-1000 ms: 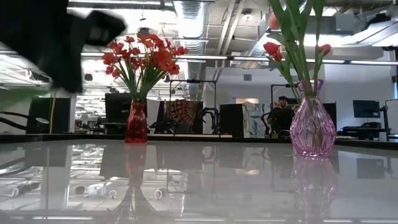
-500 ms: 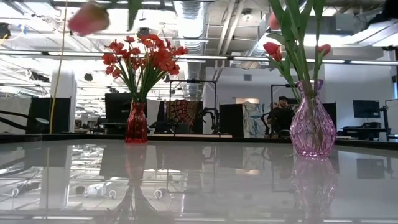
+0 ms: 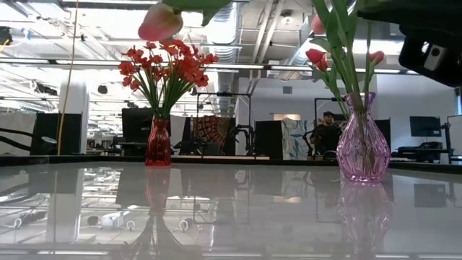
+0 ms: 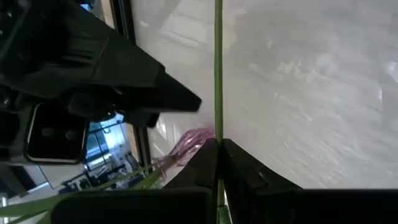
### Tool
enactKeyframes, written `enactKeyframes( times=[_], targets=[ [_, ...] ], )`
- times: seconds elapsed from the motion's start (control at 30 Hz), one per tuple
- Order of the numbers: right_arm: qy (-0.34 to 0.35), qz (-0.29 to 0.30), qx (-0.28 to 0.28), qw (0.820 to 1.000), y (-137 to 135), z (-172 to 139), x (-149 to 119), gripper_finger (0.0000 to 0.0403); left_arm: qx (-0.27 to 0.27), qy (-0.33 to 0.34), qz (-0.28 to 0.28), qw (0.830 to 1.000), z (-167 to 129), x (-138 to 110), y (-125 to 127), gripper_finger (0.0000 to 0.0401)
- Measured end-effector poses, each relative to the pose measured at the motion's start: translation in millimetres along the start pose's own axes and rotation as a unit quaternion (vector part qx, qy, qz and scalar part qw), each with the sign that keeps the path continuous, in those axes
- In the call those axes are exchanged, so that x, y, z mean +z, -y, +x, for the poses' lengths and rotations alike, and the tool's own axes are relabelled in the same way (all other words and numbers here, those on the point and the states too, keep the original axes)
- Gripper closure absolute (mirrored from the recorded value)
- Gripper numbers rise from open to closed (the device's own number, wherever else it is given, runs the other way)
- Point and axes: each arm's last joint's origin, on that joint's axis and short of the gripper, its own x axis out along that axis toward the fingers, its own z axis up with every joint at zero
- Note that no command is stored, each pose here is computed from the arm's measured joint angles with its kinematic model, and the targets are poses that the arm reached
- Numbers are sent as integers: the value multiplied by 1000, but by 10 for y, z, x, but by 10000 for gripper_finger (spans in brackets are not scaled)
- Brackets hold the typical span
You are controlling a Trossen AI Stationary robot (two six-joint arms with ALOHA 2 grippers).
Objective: Sort flowers into vase by color
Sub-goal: Put the pink tulip into the purple flower vase
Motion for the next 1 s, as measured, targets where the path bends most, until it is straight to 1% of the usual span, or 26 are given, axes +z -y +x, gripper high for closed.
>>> enactKeyframes(
  times=[0.17,0.47,0.57,0.73,0.87,1.0],
  targets=[
    [3,-11,-2,1000,11,13,20,133,7,2,6,1000,36,-14,-37,401],
    [2,-17,-4,1000,22,25,36,133,10,-12,-18,1000,179,-146,-146,401],
    [-3,-21,-1,1000,29,37,49,133,16,-8,-20,1000,190,-146,-169,401],
    [-2,-23,-2,1000,36,45,60,135,11,-1,-20,1000,191,-143,-167,401],
    [-1,-22,-3,1000,41,50,67,153,11,-1,-20,1000,191,-143,-167,401],
    [-3,-22,-3,1000,46,57,78,190,11,-1,-15,1000,191,-143,-167,401]
  ],
)
